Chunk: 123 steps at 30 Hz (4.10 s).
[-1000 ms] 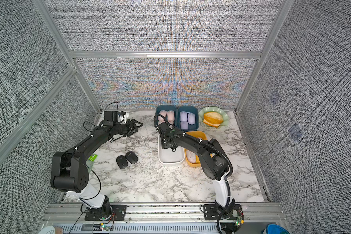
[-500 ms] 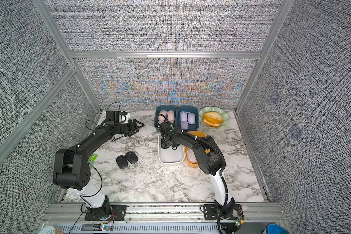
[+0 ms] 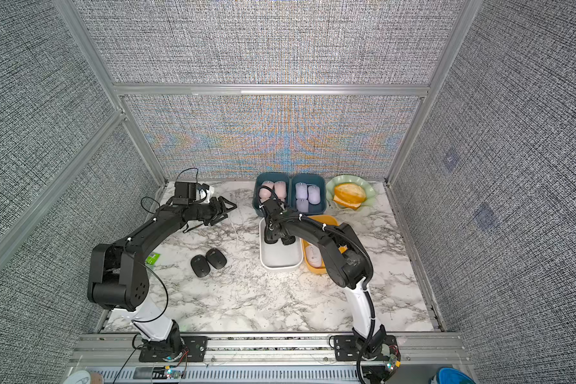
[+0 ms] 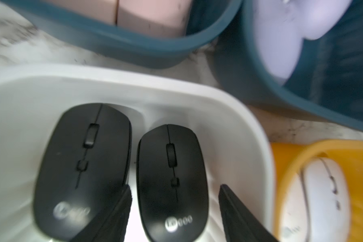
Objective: Place the mice by color into the storage box
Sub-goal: Place the mouse in the storage box, then adjust the storage box at the center of the board, then adjust the mouse at the center of the board.
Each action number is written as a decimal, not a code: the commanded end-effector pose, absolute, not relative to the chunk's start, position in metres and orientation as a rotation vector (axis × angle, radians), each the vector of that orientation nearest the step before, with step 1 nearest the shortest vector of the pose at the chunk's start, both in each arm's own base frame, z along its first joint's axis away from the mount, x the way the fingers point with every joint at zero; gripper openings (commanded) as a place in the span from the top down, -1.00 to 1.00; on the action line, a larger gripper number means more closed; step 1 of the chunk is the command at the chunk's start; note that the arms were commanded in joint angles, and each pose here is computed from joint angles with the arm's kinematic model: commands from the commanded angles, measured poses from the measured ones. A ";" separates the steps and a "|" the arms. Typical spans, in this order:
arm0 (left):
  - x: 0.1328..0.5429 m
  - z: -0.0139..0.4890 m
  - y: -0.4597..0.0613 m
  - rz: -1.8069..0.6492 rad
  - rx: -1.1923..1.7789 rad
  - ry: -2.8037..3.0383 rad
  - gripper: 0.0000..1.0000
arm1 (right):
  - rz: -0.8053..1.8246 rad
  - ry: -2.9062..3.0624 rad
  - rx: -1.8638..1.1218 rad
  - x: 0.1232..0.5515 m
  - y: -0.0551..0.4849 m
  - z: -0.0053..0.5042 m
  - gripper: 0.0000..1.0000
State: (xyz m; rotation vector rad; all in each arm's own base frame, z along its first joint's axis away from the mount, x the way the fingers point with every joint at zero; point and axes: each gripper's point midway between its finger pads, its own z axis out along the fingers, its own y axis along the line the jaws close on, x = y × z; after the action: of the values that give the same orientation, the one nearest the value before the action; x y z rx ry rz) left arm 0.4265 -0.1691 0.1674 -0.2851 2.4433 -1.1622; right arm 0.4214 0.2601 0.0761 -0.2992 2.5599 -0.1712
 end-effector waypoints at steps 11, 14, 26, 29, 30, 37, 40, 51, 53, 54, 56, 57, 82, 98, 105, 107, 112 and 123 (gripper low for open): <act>0.426 0.177 -0.171 -1.176 -0.257 2.413 -0.40 | -0.144 2.580 -0.077 0.381 0.176 0.108 -0.17; 0.426 0.177 -0.171 -1.173 -0.256 2.413 -0.40 | -0.169 2.607 -0.031 0.372 0.151 0.101 -0.08; 0.424 0.173 -0.175 -1.140 -0.239 2.436 -0.40 | -0.018 2.701 -0.159 0.359 0.183 0.070 -0.05; 0.425 0.172 -0.174 -1.135 -0.240 2.439 -0.40 | -0.008 2.697 -0.174 0.358 0.191 0.071 -0.05; 0.425 0.172 -0.174 -1.136 -0.240 2.440 -0.40 | 0.001 2.695 -0.177 0.358 0.194 0.071 -0.05; 0.425 0.170 -0.175 -1.126 -0.237 2.443 -0.40 | 0.002 2.691 -0.198 0.359 0.204 0.067 -0.05; 0.425 0.168 -0.174 -1.116 -0.239 2.449 -0.40 | 0.003 2.674 -0.216 0.363 0.206 0.068 -0.04; 0.428 0.187 -0.161 -0.988 -0.219 2.413 -0.40 | -0.068 2.570 -0.213 0.372 0.213 0.113 -0.06; 0.430 0.192 -0.151 -0.930 -0.231 2.397 -0.40 | -0.062 2.535 -0.235 0.366 0.222 0.128 -0.11; 0.431 0.195 -0.146 -0.908 -0.239 2.388 -0.40 | -0.064 2.510 -0.255 0.363 0.229 0.136 -0.13; 0.434 0.200 -0.133 -0.872 -0.273 2.369 -0.40 | -0.068 2.473 -0.304 0.354 0.247 0.148 -0.16; 0.437 0.202 -0.123 -0.848 -0.299 2.355 -0.40 | -0.042 2.455 -0.330 0.349 0.261 0.154 -0.17; 0.456 0.179 0.001 -0.798 -0.692 2.269 -0.41 | 0.314 2.348 -1.000 0.296 0.531 0.081 -0.55; 0.456 0.182 -0.005 -0.854 -0.682 2.254 -0.41 | 0.297 2.386 -1.040 0.310 0.540 0.035 -0.47; 0.456 0.182 -0.006 -0.863 -0.680 2.256 -0.40 | 0.310 2.397 -1.058 0.306 0.546 0.021 -0.49; 0.456 0.182 -0.007 -0.871 -0.679 2.253 -0.40 | 0.294 2.402 -1.055 0.307 0.544 0.019 -0.46; 0.456 0.184 -0.009 -0.893 -0.675 2.248 -0.40 | 0.300 2.400 -1.037 0.305 0.542 0.032 -0.26; 0.456 0.186 -0.010 -0.907 -0.671 2.243 -0.40 | 0.353 2.318 -1.022 0.286 0.541 0.086 -0.15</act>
State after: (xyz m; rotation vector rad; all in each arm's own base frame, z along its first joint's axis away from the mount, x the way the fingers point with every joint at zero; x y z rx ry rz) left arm 0.4534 -0.0084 0.1801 -0.6980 2.2617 -0.8916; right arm 0.2874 0.5436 0.0781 -1.0440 2.3242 0.3523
